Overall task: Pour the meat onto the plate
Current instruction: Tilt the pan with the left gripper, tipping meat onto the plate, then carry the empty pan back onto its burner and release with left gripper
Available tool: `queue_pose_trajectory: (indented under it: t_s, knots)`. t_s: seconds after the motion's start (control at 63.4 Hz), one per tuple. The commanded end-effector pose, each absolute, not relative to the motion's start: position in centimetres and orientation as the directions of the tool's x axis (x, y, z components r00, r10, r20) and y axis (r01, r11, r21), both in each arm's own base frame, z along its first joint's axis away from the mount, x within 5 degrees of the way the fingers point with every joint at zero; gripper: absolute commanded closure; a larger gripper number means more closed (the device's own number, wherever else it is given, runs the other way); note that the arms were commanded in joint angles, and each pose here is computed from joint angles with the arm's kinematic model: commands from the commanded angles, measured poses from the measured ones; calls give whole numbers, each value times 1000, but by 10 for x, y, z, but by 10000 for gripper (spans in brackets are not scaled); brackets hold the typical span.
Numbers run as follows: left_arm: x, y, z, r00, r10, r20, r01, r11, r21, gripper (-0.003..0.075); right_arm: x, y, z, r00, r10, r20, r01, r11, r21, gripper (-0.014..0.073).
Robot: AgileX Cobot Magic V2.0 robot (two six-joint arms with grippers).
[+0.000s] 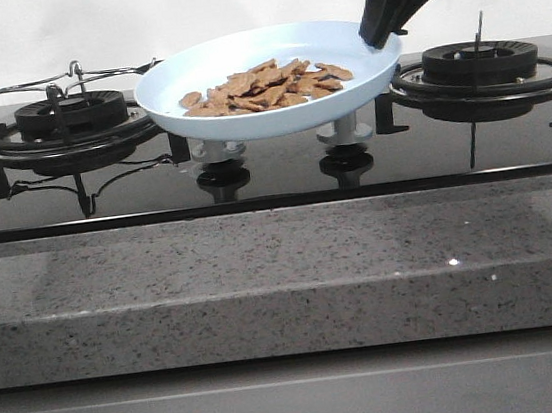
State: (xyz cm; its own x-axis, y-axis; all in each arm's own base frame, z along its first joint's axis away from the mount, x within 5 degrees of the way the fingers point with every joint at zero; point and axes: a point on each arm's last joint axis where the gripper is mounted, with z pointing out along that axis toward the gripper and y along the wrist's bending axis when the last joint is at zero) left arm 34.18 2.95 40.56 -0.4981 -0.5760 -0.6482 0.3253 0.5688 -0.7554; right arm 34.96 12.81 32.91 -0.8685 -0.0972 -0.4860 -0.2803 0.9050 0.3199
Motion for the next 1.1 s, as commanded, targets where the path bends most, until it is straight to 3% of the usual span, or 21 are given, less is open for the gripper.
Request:
queue_pose_trajectory:
  t_s: [0.0,0.252,0.331,0.678,1.088]
  knots:
    - [350,45,415,-469,-696,-544,365,408,-837,741,342,126,359,-813,-60,-580,-306,890,337,664]
    - [389,61,351,-614,-727,-306,207,226,-952,741,342,126,359,-813,-60,-580,-306,890,337,664]
    - [393,62,341,-642,-719,-268,184,195,-963,741,342,126,359,-813,-60,-580,-306,890,337,664]
    - [396,69,327,-629,-715,-303,110,305,-946,741,342,126,359,-813,-60,-580,-306,890,337,664]
    - [400,73,315,-622,-719,-310,51,358,-932,714,342,126,359,-813,-60,-580,-306,890,337,664]
